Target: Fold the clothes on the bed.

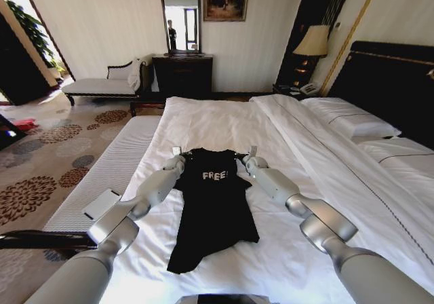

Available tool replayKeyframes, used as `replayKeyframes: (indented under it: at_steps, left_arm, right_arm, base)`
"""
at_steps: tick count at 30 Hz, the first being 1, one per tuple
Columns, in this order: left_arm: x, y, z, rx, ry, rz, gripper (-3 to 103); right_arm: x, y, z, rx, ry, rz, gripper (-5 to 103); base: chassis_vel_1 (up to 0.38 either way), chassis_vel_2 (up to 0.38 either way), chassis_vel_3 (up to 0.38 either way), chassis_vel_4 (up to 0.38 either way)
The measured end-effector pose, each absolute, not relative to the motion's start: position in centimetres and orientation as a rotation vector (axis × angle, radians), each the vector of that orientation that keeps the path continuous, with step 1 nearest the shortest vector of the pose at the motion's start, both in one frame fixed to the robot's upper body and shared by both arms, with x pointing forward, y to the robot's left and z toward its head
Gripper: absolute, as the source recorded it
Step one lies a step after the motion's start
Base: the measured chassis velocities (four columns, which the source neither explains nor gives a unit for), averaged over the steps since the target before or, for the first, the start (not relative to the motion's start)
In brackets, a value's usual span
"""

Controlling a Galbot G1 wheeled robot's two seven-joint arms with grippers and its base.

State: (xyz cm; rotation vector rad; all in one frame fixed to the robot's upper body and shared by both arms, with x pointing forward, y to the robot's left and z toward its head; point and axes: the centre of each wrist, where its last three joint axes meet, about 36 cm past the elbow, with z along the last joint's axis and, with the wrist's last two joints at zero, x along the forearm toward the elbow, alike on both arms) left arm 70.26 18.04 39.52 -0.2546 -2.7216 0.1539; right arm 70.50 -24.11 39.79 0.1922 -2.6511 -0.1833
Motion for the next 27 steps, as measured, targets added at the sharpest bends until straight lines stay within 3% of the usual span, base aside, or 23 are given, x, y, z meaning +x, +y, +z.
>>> replayKeyframes:
  at_steps: [5,7,9,13,15,18,20,21,22,24,26,27]
  left_arm:
    - [70.1,16.8,38.9,-0.272,-2.713,0.145,0]
    - [70.1,16.4,38.8,-0.276,-2.708,0.149,0]
    - [70.0,16.3,38.8,-0.274,-2.705,0.146,0]
    - [69.9,16.1,39.1,-0.266,-2.702,0.144,16]
    - [69.8,16.3,39.3,-0.264,-2.705,0.144,22]
    - [69.3,17.4,39.8,-0.257,-2.719,0.136,38]
    - [69.1,17.8,40.0,-0.252,-2.725,0.131,38]
    - [68.7,18.4,40.2,-0.245,-2.732,0.126,43]
    - [68.4,18.8,40.4,-0.238,-2.741,0.121,48]
    - [67.7,19.5,40.8,-0.234,-2.763,0.104,59]
    - [67.2,20.1,41.2,-0.232,-2.779,0.083,59]
    - [66.7,20.7,41.4,-0.230,-2.795,0.056,65]
  right_arm:
    - [70.4,-23.9,39.5,0.203,-2.648,-0.183,-1]
    - [70.4,-24.0,39.5,0.221,-2.654,-0.193,8]
    - [70.3,-24.0,39.5,0.231,-2.657,-0.199,8]
    - [70.1,-24.4,39.7,0.240,-2.668,-0.210,30]
    - [70.1,-24.6,39.8,0.241,-2.671,-0.208,30]
    - [69.8,-25.3,40.4,0.245,-2.688,-0.196,46]
    - [69.6,-25.6,40.7,0.246,-2.695,-0.190,51]
    - [69.4,-25.9,41.1,0.245,-2.704,-0.181,57]
    - [69.2,-26.1,41.4,0.248,-2.713,-0.173,57]
    - [68.7,-26.7,42.0,0.252,-2.734,-0.133,68]
    - [68.3,-27.4,42.4,0.252,-2.755,-0.084,73]
    - [67.9,-28.1,42.7,0.253,-2.775,-0.038,73]
  base:
    - [0.000,0.000,0.000,0.000]
    - [0.000,0.000,0.000,0.000]
    - [0.000,0.000,0.000,0.000]
    - [0.000,0.000,0.000,0.000]
    - [0.000,0.000,0.000,0.000]
    - [0.000,0.000,0.000,0.000]
    - [0.000,0.000,0.000,0.000]
    - [0.000,0.000,0.000,0.000]
    - [0.000,0.000,0.000,0.000]
    - [0.000,0.000,0.000,0.000]
    - [0.000,0.000,0.000,0.000]
    - [0.000,0.000,0.000,0.000]
